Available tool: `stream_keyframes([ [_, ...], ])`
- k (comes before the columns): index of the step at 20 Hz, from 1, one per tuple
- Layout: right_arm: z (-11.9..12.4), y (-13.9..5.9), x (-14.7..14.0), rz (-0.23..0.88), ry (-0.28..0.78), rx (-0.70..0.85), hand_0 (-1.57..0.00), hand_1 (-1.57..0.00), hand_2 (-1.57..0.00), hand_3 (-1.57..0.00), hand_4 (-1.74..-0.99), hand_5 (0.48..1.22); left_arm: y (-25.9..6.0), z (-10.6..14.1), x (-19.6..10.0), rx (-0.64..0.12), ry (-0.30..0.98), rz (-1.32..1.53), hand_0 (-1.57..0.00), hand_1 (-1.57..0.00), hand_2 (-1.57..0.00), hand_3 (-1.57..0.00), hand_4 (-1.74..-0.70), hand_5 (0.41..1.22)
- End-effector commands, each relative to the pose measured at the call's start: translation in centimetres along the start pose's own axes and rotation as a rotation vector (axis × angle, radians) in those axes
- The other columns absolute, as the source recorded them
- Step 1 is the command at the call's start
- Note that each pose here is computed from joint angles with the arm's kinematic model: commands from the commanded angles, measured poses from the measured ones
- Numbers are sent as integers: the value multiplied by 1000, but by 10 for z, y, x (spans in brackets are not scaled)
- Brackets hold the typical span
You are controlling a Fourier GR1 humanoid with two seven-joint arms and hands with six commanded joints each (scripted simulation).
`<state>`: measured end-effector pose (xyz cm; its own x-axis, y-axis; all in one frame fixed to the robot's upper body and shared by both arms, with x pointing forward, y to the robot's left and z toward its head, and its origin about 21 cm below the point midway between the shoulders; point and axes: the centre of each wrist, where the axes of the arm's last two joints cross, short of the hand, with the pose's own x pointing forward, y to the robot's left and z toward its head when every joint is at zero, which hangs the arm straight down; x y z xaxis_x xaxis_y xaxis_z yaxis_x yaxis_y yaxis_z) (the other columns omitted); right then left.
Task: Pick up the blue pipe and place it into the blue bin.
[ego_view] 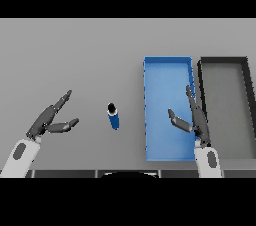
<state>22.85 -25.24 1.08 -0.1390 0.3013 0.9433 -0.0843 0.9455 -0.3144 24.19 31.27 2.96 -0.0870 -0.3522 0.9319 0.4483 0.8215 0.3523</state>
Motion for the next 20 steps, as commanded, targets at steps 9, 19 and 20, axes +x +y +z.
stream_keyframes([
  [9, 1, -1, 3, -11, 6, 4, 1, 1, 1, 1, -1205, 618, -71, -23, 7, -220, 44, 17, 1, 1, 1, 1, -1144, 452],
  [19, 2, -3, 4, -6, 13, -11, 1, 1, 1, 1, -1211, 634, -120, -71, 0, -231, -16, 60, 1, 1, 1, 1, -1120, 456],
  [20, 3, -2, 3, -8, 14, -7, 1, 1, 1, 1, -1215, 637, -121, -73, -2, -232, -8, 41, 1, 1, 1, 1, -1098, 448],
])
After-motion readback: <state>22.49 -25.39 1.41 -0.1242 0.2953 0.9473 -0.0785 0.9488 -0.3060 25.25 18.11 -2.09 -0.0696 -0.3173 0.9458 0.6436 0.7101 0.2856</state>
